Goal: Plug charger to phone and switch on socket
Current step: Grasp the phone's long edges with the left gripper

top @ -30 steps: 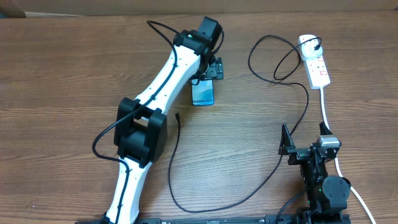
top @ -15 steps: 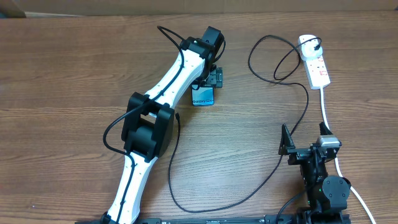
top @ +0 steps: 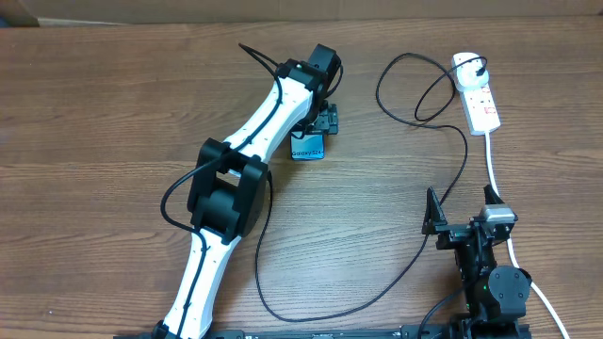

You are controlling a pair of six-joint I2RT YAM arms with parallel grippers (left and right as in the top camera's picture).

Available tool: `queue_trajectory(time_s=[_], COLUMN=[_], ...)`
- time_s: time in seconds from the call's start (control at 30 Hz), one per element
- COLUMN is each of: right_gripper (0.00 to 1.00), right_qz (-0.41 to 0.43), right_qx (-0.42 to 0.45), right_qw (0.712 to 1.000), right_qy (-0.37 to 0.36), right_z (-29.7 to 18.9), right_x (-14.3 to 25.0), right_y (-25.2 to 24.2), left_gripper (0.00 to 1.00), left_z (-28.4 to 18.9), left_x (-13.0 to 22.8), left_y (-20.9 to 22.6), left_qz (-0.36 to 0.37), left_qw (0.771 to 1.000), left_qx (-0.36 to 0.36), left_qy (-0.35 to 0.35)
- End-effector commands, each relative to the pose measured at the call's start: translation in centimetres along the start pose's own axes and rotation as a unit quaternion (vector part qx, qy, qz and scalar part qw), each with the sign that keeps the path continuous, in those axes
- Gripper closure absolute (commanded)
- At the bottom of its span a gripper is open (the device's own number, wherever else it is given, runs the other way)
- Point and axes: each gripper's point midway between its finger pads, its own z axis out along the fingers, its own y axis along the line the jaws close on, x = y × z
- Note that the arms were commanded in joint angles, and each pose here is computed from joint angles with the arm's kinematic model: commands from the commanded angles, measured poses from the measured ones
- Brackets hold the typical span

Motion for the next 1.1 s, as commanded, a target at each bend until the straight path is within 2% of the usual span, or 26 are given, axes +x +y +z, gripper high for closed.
queue_trajectory(time_s=[0.0, 1.07], right_gripper=[0.00, 0.00], right_qz=[0.002, 0.002], right_qx=[0.001, 0.001], right_qw=[1.000, 1.000], right_qy=[-0.003, -0.003], right_z=[0.0, 0.0], right_x=[0.1, 0.1], right_y=[0.0, 0.0], left_gripper=[0.00, 0.00], left_z=[0.7, 3.1], left_x=[-0.3, 1.4], left_y=[-0.5, 0.1], left_qz=[-0.031, -0.024], left_qw=[0.999, 1.000], left_qx=[0.000, -0.004], left_qy=[-0.007, 0.013])
